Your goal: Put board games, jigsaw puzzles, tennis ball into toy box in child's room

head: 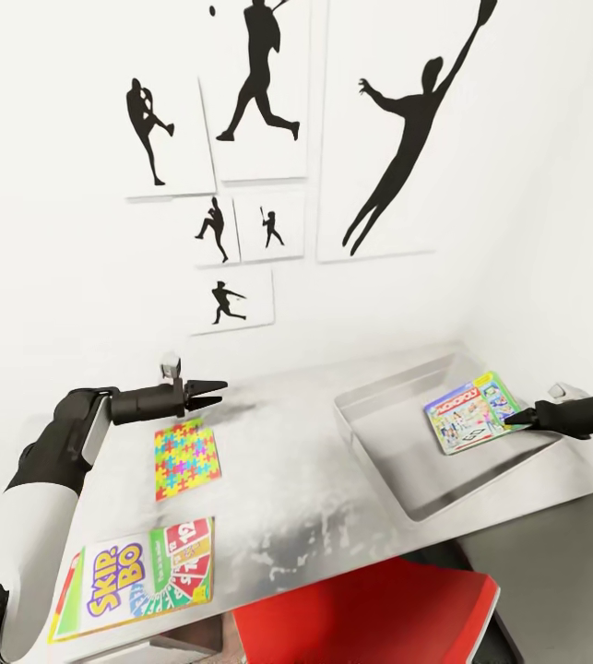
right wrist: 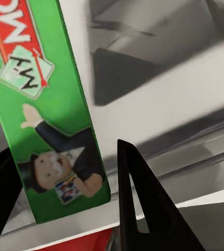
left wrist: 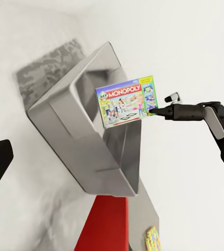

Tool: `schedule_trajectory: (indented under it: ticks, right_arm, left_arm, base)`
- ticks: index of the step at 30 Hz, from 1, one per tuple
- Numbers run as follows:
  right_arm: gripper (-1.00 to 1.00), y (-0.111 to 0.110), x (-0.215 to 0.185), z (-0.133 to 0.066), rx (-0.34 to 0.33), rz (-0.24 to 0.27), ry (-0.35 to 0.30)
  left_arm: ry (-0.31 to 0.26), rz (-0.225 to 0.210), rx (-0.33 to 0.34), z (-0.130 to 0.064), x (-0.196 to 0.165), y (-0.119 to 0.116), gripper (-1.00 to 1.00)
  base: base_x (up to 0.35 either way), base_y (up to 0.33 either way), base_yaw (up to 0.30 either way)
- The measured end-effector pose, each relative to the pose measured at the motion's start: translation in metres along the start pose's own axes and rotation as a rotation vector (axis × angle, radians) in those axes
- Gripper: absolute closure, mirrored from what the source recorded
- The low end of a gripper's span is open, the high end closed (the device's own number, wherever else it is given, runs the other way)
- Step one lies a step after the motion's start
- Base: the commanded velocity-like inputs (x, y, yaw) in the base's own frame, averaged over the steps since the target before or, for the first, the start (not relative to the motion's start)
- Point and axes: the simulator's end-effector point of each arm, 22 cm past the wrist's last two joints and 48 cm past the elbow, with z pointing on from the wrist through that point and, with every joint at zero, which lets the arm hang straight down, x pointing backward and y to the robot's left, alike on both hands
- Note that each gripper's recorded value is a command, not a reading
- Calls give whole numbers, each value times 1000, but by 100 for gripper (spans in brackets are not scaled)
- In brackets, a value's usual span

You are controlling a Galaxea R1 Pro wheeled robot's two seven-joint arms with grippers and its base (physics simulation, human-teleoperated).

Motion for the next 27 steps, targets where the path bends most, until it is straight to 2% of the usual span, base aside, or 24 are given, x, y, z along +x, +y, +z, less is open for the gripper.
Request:
schedule_trajectory:
  ticks: [13, 27]
  right_arm:
    - [100, -6, 5, 11, 10, 7, 19]
    - [100, -6, 5, 12, 9, 9, 20]
  left_arm:
    - [6, -19, -5, 3, 4, 12, -100]
    - [8, -21, -6, 3, 5, 13, -100]
  base:
    - [0, 0, 0]
    - [0, 0, 0]
